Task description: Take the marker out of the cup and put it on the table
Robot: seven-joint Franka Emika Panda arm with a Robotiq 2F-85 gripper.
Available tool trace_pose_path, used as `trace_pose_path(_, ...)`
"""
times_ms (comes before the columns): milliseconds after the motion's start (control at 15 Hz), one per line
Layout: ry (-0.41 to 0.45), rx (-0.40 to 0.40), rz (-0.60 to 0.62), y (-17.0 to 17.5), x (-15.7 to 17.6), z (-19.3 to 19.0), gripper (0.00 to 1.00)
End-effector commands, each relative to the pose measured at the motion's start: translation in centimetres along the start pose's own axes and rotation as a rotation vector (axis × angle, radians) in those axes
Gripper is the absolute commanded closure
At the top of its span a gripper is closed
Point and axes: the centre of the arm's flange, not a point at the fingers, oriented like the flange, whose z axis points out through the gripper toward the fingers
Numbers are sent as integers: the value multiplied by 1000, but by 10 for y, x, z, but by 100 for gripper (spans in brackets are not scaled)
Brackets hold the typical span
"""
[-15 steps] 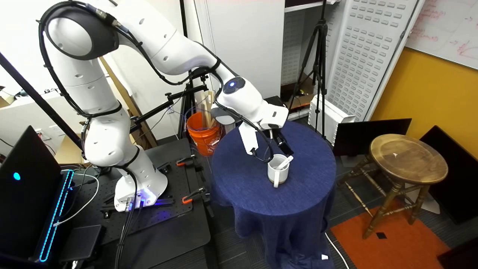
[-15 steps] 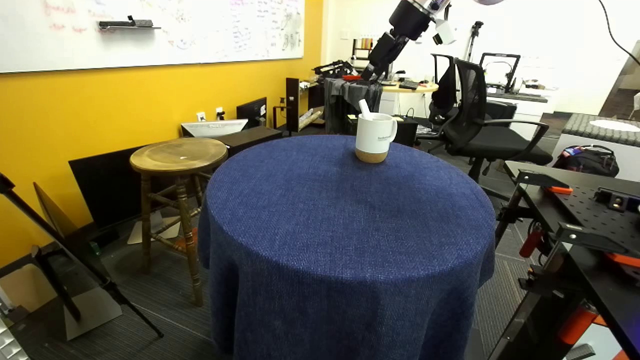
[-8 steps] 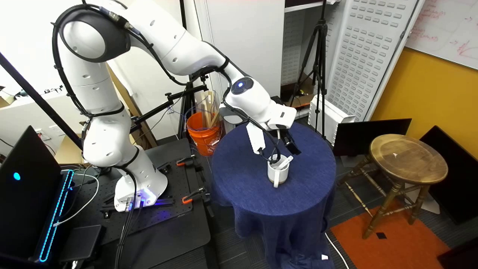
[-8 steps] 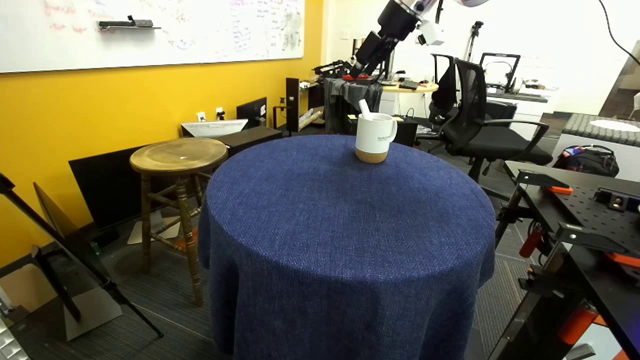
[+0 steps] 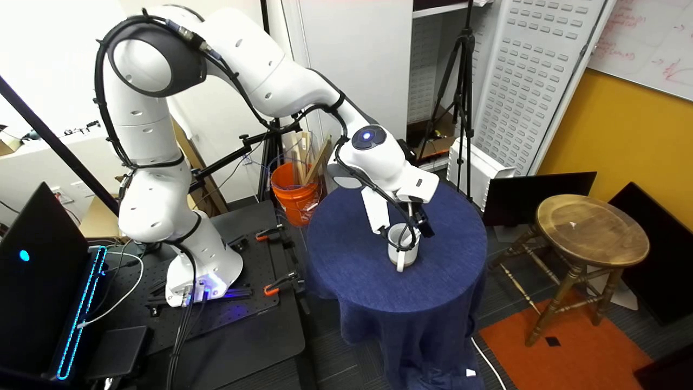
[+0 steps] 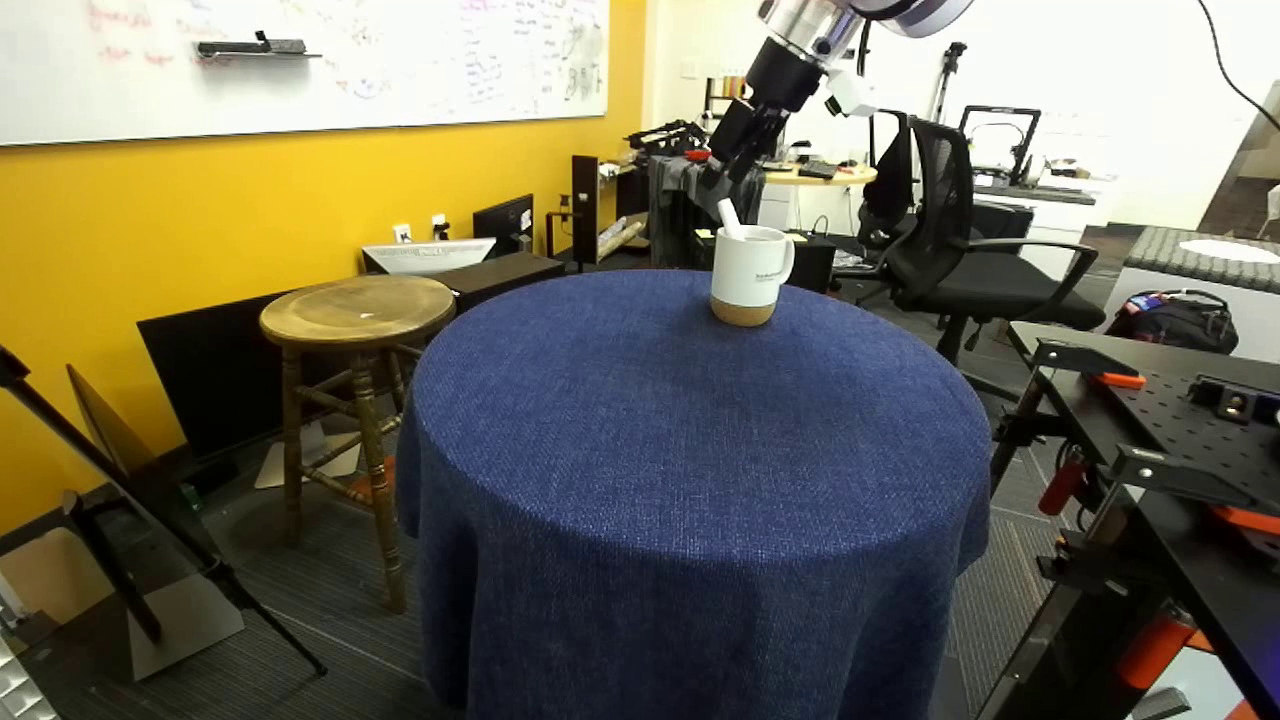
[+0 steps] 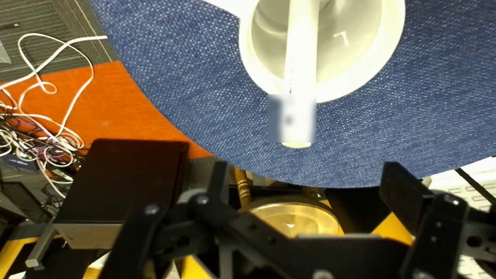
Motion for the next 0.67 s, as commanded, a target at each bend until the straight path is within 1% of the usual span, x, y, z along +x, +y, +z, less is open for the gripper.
trace_pose_path(0, -38, 33, 14, 6, 3, 6, 0)
trace_pose_path(200, -51, 37, 17, 7, 0, 8, 0)
trace_pose_path(267, -57, 40, 18, 7, 0, 9, 3)
trace_pose_path(400, -65, 43, 17, 6, -1, 10, 27)
trace_pose_path(467, -69, 44, 15, 5, -2, 11, 32)
trace_pose_path(533, -74, 45, 14, 5, -2, 12, 40)
trace_pose_path(600, -77, 45, 14, 4, -3, 12, 44)
